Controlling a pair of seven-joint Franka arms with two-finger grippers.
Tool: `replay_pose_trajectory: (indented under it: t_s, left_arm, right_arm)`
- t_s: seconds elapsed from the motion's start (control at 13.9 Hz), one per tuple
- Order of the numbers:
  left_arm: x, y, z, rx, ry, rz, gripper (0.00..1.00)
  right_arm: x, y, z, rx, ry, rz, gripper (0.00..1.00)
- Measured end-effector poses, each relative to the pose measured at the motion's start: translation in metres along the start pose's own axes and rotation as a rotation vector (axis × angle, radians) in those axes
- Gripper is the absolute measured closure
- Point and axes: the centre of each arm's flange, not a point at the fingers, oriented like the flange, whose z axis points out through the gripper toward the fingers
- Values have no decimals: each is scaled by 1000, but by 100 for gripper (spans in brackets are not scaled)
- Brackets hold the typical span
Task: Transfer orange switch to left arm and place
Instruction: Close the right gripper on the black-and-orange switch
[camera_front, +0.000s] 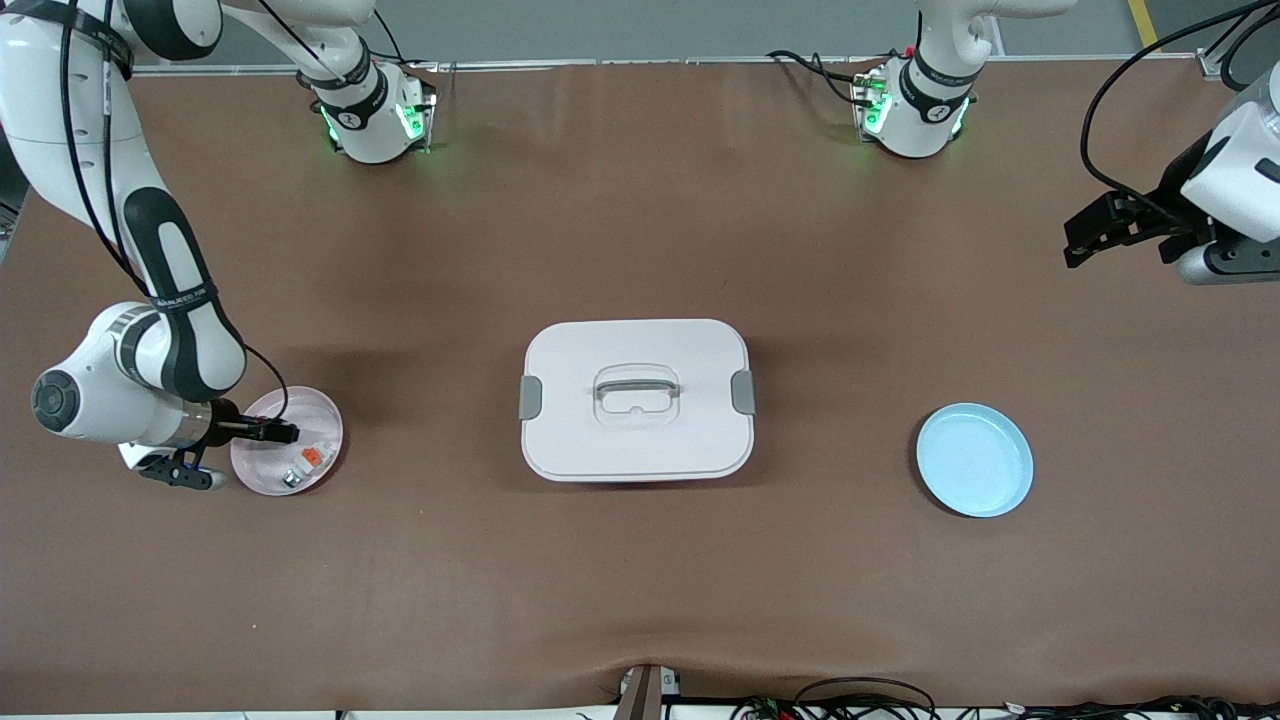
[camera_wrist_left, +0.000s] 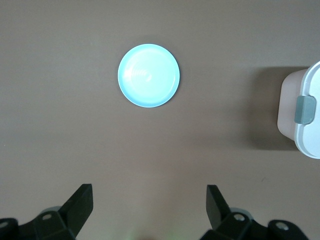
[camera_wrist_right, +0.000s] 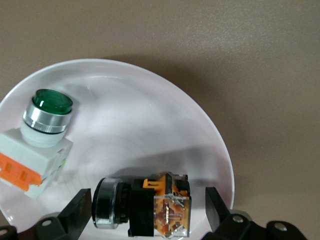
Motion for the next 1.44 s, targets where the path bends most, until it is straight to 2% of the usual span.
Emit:
replay_pose_trajectory:
  t_s: [0.36,0.57,0.93,1.15,1.22,1.36,1.44]
  left_arm:
    - [0,1,0,0,0,1,0]
    - [0,2,0,0,0,4,0]
    - [-1,6,0,0,0,11,0]
    - [-1,7,0,0,0,13,0]
    - [-1,8,0,0,0,14,0]
    - [-1,8,0,0,0,14,0]
    - [-1,8,0,0,0,14,0]
  right_arm:
    - [0,0,0,0,-2,0,0]
    - [-2,-1,0,6,-16,1,27]
    - [-2,-3,1,28,-20,17,27]
    - [-5,-7,1,47,-56,22,27]
    - [-6,-10,1,67,-74,30,27]
    - [-8,-20,-3,148,-118,78,27]
    - [-10,-26,-10,190,-156,118,27]
